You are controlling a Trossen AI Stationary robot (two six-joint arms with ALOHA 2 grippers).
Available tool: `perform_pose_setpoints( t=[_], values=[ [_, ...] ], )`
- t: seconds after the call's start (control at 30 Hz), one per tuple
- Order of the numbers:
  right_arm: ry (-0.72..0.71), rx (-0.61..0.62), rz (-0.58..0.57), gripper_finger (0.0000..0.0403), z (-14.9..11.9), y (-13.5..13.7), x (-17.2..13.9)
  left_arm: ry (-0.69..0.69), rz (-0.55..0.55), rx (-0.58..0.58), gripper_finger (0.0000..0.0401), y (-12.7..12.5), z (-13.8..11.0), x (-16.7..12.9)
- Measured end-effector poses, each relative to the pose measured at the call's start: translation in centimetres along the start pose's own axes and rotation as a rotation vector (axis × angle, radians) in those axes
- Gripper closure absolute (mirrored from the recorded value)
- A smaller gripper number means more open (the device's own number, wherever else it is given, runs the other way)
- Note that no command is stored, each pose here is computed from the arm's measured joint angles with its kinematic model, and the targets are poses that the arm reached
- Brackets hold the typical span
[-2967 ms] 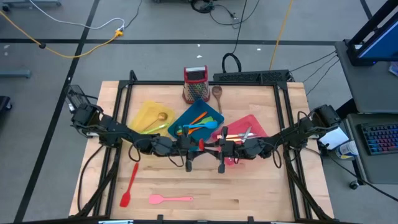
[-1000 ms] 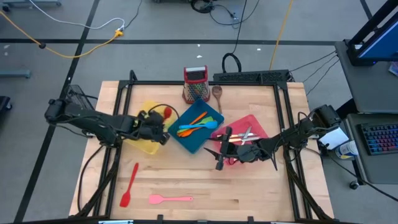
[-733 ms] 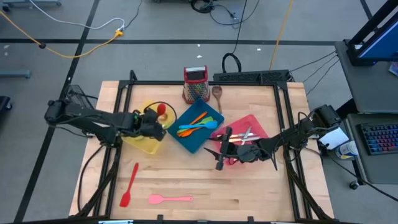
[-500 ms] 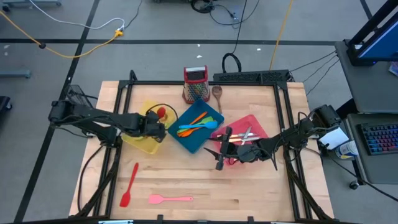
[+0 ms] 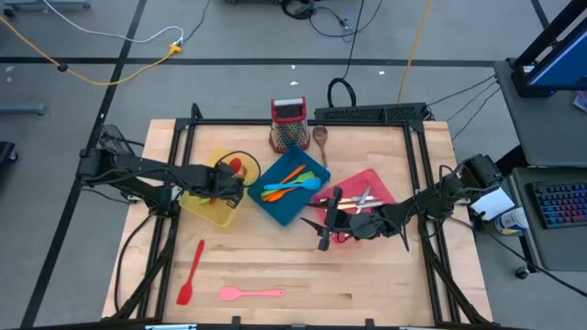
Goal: Pick & Place Kitchen Items
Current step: Put the red serving spoon into the yellow bin
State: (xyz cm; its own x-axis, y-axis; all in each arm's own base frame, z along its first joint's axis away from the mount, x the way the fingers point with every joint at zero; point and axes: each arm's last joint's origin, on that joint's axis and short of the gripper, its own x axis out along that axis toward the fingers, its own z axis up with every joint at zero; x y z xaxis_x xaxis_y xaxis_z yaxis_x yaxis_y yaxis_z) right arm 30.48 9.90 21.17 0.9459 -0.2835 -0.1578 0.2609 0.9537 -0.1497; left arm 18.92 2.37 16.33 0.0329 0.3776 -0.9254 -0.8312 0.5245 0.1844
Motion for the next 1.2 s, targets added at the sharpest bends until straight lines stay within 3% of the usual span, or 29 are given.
perform_pose_setpoints(
  t=[0.37,0.63,0.8,1.2],
  values=[
    [0.000,0.000,0.000,0.0216,0.00,0.00,0.00,-0.003,0.003,0.135,0.0341,0.00,0.00,0.00],
    [0.000,0.000,0.000,0.0221,0.00,0.00,0.00,-0.041,0.009,0.302,0.0341,-0.14,0.23,-0.01],
    [0.000,0.000,0.000,0.0222,0.00,0.00,0.00,-0.096,-0.044,0.264,0.0339,-0.68,0.81,-0.02],
    [0.000,0.000,0.000,0.0222,0.00,0.00,0.00,-0.091,-0.078,0.343,0.0257,-0.81,0.98,0.01]
  ],
)
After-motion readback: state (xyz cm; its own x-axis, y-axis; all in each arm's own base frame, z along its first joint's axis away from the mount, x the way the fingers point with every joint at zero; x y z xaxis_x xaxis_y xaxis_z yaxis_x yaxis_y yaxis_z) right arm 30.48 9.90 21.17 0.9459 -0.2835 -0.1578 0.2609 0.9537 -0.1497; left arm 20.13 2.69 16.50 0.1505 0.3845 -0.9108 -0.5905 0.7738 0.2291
